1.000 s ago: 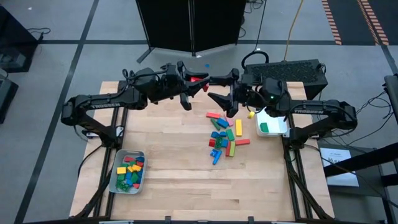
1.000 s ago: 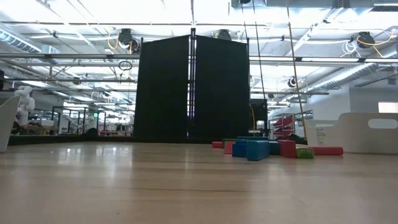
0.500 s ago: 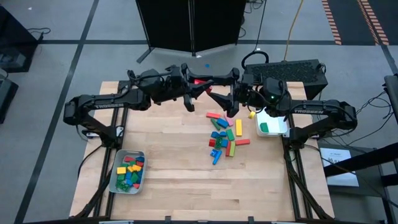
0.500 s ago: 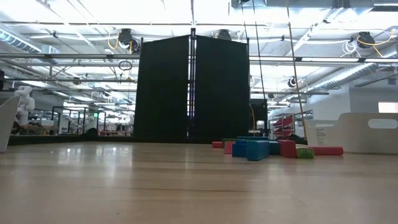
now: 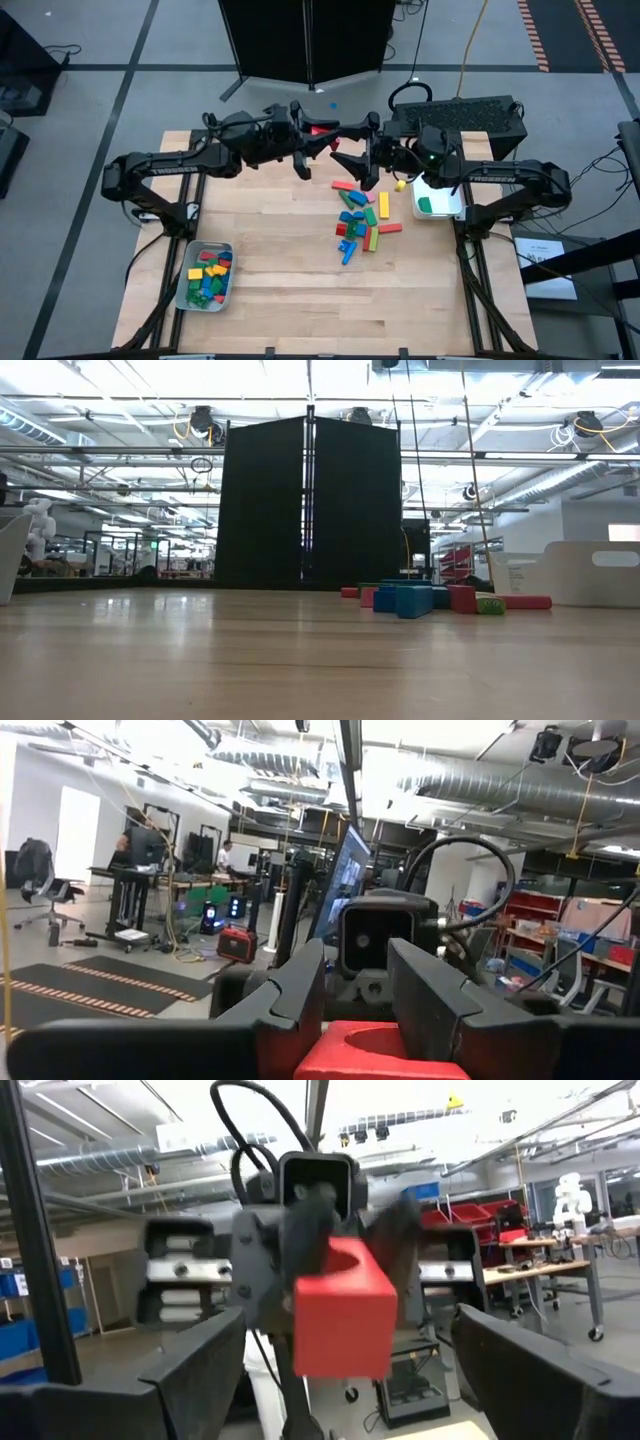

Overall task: Sort blocks by size
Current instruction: Put the orange arch block into the white bin

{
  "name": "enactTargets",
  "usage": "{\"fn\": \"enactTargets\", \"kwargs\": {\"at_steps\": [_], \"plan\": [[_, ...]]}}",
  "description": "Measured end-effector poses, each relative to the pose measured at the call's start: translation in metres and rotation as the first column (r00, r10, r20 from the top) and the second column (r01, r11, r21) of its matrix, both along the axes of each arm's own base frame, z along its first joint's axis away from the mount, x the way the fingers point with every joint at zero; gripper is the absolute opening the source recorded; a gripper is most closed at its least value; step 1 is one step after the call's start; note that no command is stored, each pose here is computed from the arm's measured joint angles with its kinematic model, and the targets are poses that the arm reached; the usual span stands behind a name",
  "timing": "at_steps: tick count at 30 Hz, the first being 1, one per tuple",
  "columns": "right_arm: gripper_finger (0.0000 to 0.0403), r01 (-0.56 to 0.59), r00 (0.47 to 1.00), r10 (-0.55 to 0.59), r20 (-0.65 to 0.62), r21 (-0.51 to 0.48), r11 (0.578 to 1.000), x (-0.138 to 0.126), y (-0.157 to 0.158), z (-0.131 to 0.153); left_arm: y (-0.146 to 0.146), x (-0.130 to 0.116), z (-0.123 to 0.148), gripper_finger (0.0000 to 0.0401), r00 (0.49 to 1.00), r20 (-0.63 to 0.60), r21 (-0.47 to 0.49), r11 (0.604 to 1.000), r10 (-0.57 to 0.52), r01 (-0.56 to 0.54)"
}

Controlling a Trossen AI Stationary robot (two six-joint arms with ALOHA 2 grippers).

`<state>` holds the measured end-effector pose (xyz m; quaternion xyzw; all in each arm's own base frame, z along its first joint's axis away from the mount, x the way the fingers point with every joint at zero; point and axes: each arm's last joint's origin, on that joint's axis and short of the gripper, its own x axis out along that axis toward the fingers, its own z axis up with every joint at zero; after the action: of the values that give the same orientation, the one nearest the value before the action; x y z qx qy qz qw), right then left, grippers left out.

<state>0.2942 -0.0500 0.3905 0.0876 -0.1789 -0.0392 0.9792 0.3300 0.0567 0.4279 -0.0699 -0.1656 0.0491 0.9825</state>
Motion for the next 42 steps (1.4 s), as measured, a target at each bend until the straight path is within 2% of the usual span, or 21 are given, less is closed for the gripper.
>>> {"fn": "enactTargets", "kwargs": {"at_steps": [5,9,22,34,35,42], "plan": [[0.0328,-0.002,1.000,0.002,0.003,0.003,1.000,0.0034,-0.0005,-0.0024,0.0000,0.0002,-0.0005,0.0103,1.000,-0.006,-0.001,1.000,0.000,0.000],[0.0297,0.000,1.000,0.000,0.004,-0.001,1.000,0.0033,-0.0005,-0.0022,0.0000,0.0002,-0.0005,0.0103,1.000,-0.005,0.000,1.000,0.000,0.000],[0.0119,0.010,1.000,-0.010,0.007,-0.037,0.999,0.0029,-0.0011,-0.0016,-0.0001,0.0002,-0.0004,0.0103,1.000,-0.009,0.011,1.000,-0.005,0.006],[0.0114,0.016,1.000,-0.016,-0.001,-0.048,0.999,0.0030,-0.0015,-0.0022,-0.0016,0.0005,-0.0007,0.0104,1.000,-0.016,0.031,0.999,-0.009,0.010],[0.0114,0.022,1.000,-0.023,-0.003,-0.060,0.998,0.0031,-0.0015,-0.0024,-0.0019,0.0005,-0.0006,0.0112,1.000,-0.015,0.027,1.000,-0.006,0.007],[0.0114,0.039,0.999,-0.041,-0.021,-0.069,0.997,0.0036,-0.0023,-0.0040,-0.0022,0.0010,-0.0013,0.0237,1.000,-0.020,0.018,1.000,-0.004,0.005]]}}
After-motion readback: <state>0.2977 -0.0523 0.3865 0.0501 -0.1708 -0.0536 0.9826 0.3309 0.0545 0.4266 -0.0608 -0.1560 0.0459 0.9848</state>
